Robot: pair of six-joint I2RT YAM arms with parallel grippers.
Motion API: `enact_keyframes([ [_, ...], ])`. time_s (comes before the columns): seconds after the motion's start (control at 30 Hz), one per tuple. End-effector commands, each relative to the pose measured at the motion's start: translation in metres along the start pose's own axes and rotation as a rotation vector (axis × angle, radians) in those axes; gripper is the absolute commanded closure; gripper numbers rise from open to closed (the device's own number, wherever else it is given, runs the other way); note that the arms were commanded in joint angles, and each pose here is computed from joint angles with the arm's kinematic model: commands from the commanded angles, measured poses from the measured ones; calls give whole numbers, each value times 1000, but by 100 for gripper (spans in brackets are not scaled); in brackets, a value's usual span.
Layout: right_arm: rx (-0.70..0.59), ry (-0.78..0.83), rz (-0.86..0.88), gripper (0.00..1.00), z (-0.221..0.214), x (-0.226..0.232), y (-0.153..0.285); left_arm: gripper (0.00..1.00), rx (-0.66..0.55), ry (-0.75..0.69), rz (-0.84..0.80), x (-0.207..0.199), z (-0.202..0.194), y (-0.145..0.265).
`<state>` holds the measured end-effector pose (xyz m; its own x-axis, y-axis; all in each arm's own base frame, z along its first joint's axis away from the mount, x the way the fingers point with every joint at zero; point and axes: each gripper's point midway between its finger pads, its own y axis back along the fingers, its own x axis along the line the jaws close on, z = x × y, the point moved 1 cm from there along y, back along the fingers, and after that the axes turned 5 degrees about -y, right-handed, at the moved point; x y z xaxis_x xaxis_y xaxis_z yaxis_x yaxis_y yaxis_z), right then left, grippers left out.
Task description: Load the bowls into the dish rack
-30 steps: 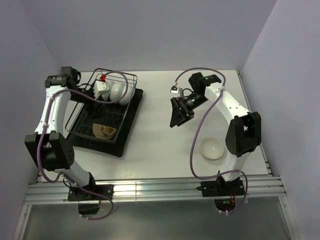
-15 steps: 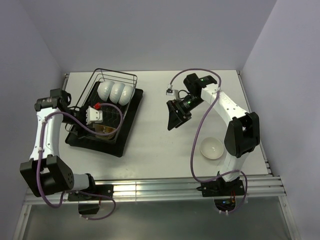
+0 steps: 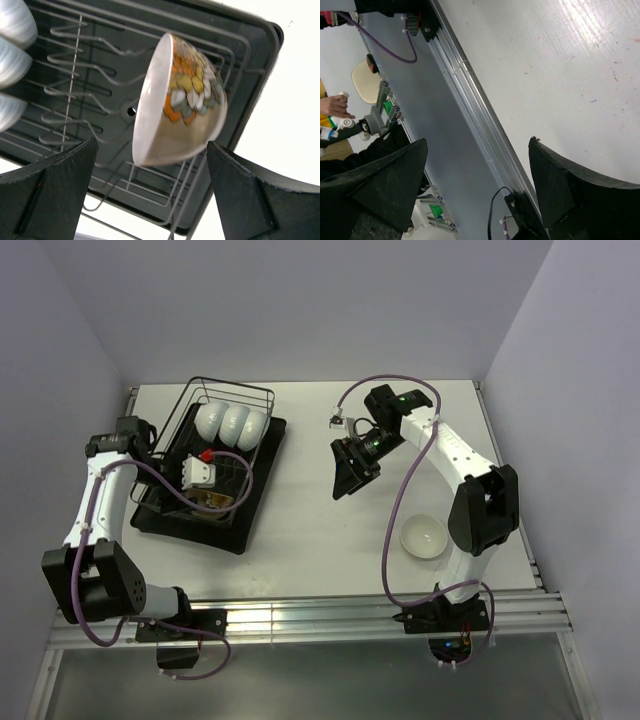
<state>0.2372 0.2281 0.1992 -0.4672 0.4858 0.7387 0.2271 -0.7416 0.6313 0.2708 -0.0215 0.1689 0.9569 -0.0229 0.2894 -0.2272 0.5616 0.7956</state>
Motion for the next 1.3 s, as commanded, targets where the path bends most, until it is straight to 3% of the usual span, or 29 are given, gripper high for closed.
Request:
enact_keyframes([
  [0.0,-32,51,3,12,7,12,7,4,7,-39,42,13,8,-4],
  [0.47,-22,41,22,12,4,11,4,5,-40,-1,83,64,19,-11],
  [1.27,-2,32,30,13,3,6,0,4,-65,164,62,97,14,-55],
])
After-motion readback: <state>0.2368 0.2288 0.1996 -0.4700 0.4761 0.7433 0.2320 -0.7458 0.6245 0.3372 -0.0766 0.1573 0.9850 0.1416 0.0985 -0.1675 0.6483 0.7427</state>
